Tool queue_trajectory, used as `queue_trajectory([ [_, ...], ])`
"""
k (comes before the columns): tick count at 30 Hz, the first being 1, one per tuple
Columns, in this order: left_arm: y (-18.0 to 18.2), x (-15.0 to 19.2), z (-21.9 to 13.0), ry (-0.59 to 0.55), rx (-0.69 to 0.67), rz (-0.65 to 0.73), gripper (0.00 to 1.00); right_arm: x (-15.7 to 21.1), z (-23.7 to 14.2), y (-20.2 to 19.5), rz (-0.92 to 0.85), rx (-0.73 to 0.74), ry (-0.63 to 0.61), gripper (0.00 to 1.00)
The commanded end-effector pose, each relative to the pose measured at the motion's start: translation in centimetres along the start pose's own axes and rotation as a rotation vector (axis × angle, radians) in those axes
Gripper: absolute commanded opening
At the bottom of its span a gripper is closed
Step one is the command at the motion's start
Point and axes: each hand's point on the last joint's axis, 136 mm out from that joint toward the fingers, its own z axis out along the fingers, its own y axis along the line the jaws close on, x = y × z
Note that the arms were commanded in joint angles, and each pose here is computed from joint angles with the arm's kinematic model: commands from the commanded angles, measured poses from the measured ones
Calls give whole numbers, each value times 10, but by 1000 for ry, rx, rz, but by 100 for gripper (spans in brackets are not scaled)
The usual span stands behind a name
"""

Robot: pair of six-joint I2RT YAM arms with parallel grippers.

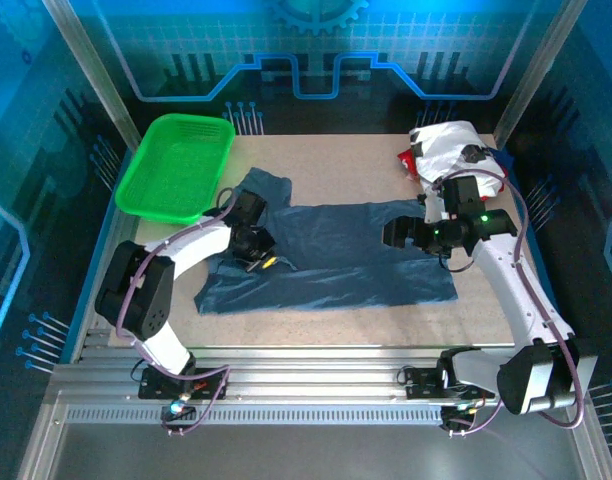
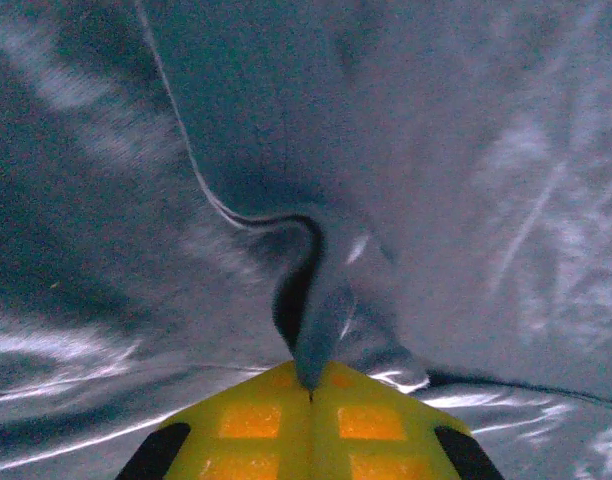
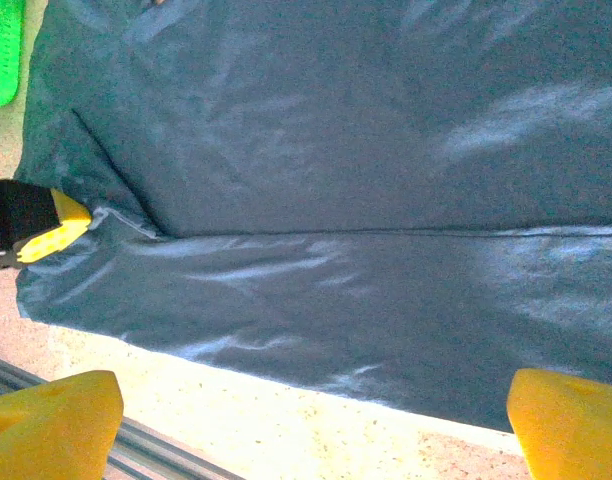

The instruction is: Fold and stack the t-shirts

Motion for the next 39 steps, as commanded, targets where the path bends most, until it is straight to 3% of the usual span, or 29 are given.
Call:
queue_trajectory([
  [1,-2,0,4,18,-38,47,5,0,1,2,-13,-13,7,100],
  [11,-41,-25,26,43,-57,187,6,8,7,-3,-12,-7,33,100],
  [15,-50,-28,31,67,-58,233,14,12,11,-4,-6,-10,43,100],
  [18,-64,-33,19,24,-10,245,29,14,14,-7,3,-7,50,100],
  [22,-96,-41,-23,-85,131,249,53,16,19,-12,21,10,61,100],
  [26,-94,-49,-67,-191,167,215,73,17,26,-33,67,122,95,100],
  [31,-34,-43,-68,-192,56,166,73,11,43,-58,118,236,107,98],
  [33,-7,-38,-55,-163,16,135,68,10,54,-75,163,305,125,94],
  [36,35,-30,-32,-133,-80,96,53,14,73,-95,222,377,170,78],
  [39,69,-20,-18,-122,-146,57,47,24,86,-115,258,459,218,70],
])
